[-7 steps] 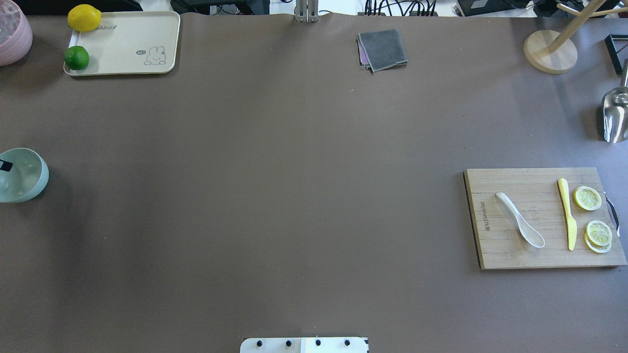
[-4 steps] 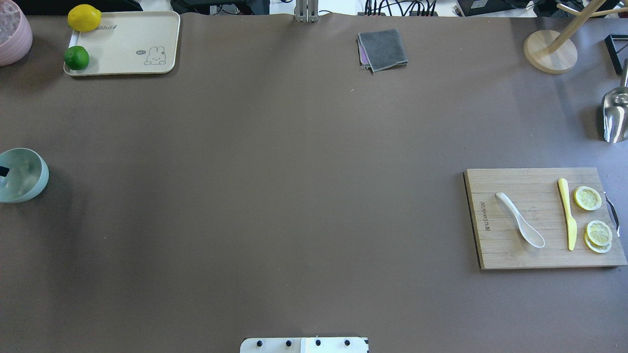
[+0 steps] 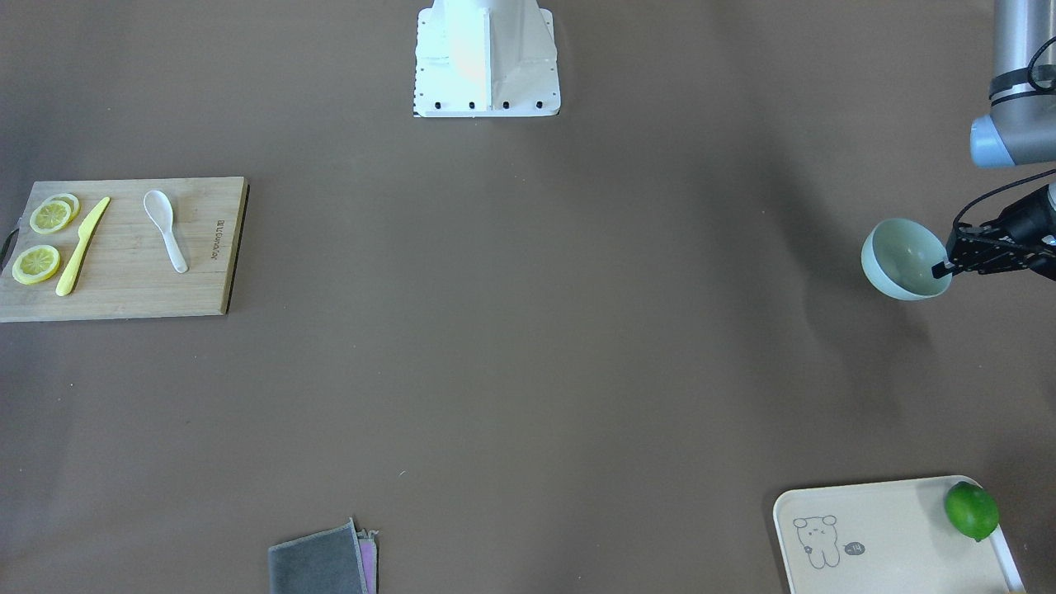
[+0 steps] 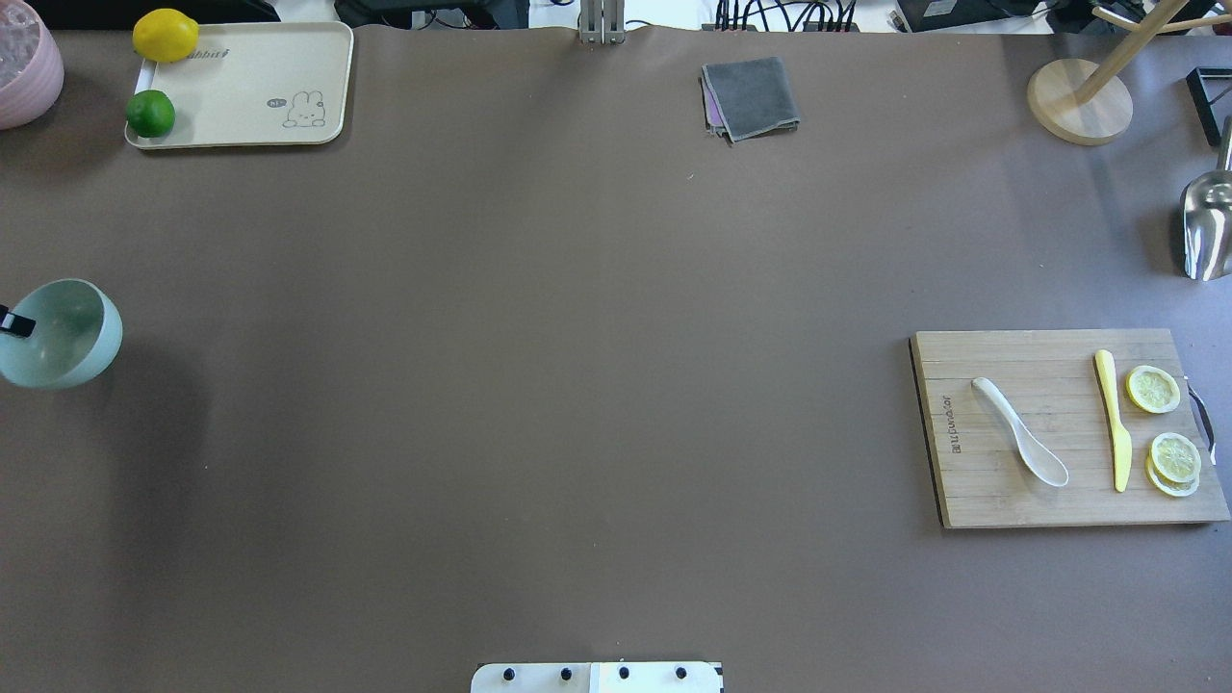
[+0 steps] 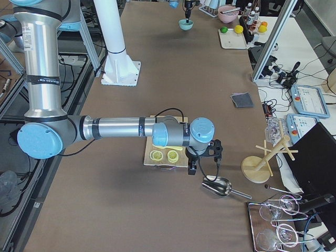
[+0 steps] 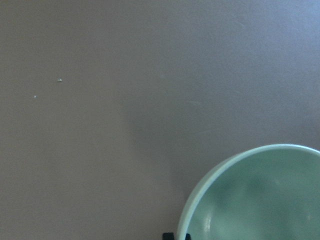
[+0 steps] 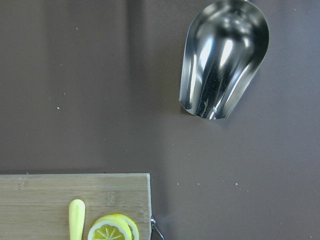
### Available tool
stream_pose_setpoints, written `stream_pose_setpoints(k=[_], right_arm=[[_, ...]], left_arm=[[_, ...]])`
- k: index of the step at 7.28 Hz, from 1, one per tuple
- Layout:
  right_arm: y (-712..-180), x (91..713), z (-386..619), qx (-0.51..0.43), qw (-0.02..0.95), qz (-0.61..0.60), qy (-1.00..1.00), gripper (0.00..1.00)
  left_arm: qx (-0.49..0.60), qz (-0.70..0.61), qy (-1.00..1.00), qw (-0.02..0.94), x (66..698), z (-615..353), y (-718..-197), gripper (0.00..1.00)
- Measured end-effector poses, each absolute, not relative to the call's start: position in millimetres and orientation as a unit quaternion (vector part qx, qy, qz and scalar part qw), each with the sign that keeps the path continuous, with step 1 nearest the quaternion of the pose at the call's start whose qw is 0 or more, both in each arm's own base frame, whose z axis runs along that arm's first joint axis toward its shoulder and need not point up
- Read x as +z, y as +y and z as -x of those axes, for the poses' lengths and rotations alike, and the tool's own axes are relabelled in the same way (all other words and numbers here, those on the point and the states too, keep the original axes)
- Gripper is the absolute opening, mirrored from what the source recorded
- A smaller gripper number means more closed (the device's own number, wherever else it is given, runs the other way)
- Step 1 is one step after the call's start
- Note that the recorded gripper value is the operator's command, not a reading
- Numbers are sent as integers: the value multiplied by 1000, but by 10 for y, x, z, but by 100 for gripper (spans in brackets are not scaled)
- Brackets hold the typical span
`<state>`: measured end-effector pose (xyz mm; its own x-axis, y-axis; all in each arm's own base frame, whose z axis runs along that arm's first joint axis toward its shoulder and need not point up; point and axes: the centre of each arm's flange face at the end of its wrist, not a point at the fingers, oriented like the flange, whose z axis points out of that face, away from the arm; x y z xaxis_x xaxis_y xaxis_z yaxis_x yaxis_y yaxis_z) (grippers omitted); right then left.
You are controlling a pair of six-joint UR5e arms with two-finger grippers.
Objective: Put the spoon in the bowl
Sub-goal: 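Grasp the bowl rim with the left gripper and carry it toward table center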
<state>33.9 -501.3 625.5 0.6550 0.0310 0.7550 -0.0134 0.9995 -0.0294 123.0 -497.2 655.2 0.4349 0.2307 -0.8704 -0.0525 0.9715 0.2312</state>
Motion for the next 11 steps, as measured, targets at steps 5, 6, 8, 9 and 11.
stream_pose_setpoints(k=[5,6,8,9,11], right_arm=[[-5469,6061,-284,32,897,16,-441,100],[-5475,6028,-251,31,893,17,-448,100],[-5549,5881,-179,21,893,8,-449,100],[-5606,5810,-163,17,895,2,-445,100],[-5672,5768,-128,14,900,-1,-435,100]], left_arm=[[-35,-100,573,813,4687,-1798,-5757,0],[-48,-102,575,810,4305,-2238,-5811,0],[-69,-104,571,811,3416,-3345,-5719,0],[-79,-107,565,815,2935,-3904,-5563,0],[-96,-115,550,822,2159,-4878,-5087,0]])
